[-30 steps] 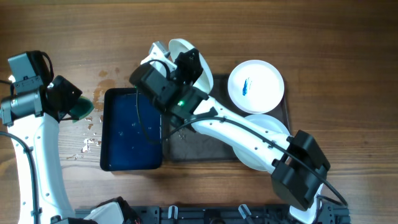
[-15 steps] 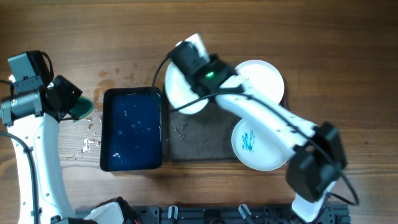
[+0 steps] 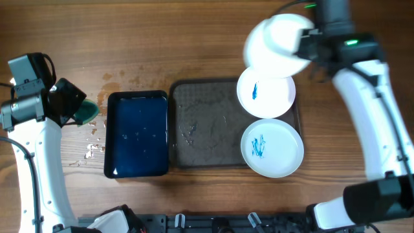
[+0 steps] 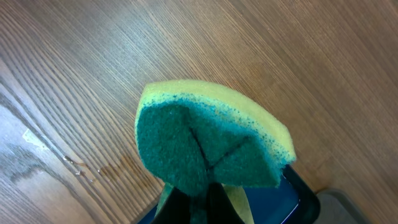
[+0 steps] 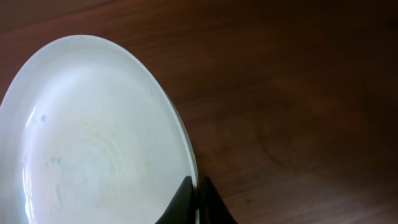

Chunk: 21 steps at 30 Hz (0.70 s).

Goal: Clean dirty plates on tray and stack at the side
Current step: 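Carry the plate with the right gripper to the right table side, then release the plate at the right side and move the right gripper back toward the tray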

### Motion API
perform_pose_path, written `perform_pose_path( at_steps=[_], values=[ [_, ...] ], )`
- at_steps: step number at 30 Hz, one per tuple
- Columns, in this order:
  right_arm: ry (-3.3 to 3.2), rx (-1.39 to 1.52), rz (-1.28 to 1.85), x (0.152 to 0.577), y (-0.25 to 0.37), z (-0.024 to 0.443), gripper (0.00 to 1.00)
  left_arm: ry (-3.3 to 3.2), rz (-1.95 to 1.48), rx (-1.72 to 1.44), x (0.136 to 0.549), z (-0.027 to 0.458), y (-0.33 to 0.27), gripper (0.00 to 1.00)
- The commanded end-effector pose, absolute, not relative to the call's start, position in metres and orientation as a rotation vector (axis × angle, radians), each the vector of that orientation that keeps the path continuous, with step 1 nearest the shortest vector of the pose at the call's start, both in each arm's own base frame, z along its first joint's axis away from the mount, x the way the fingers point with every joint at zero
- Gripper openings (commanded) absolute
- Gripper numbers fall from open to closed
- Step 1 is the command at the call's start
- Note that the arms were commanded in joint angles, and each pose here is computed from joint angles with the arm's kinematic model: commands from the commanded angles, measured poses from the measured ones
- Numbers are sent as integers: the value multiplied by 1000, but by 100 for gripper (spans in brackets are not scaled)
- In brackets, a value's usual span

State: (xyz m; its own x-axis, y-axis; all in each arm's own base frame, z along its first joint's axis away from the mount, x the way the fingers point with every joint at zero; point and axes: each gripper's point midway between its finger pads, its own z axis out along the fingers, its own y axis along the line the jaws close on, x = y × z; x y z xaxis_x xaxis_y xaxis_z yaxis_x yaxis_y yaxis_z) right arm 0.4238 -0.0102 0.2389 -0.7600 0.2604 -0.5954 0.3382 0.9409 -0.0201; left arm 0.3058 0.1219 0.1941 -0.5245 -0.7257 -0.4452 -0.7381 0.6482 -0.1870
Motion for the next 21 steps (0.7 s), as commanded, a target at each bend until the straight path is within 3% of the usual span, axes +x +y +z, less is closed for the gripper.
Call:
perform_pose_path(
  at_steps=[1, 11, 21],
  values=[
    [2475, 741, 7, 423, -68, 222, 4, 2354, 9, -1114, 310, 206, 122, 4],
    [2464, 1357, 21, 374, -226, 134, 4, 2362, -19, -1109, 311, 205, 118, 4],
    [2592, 1536, 47, 349, -264, 38, 4, 2377, -17, -1115, 308, 203, 117, 4]
  ],
)
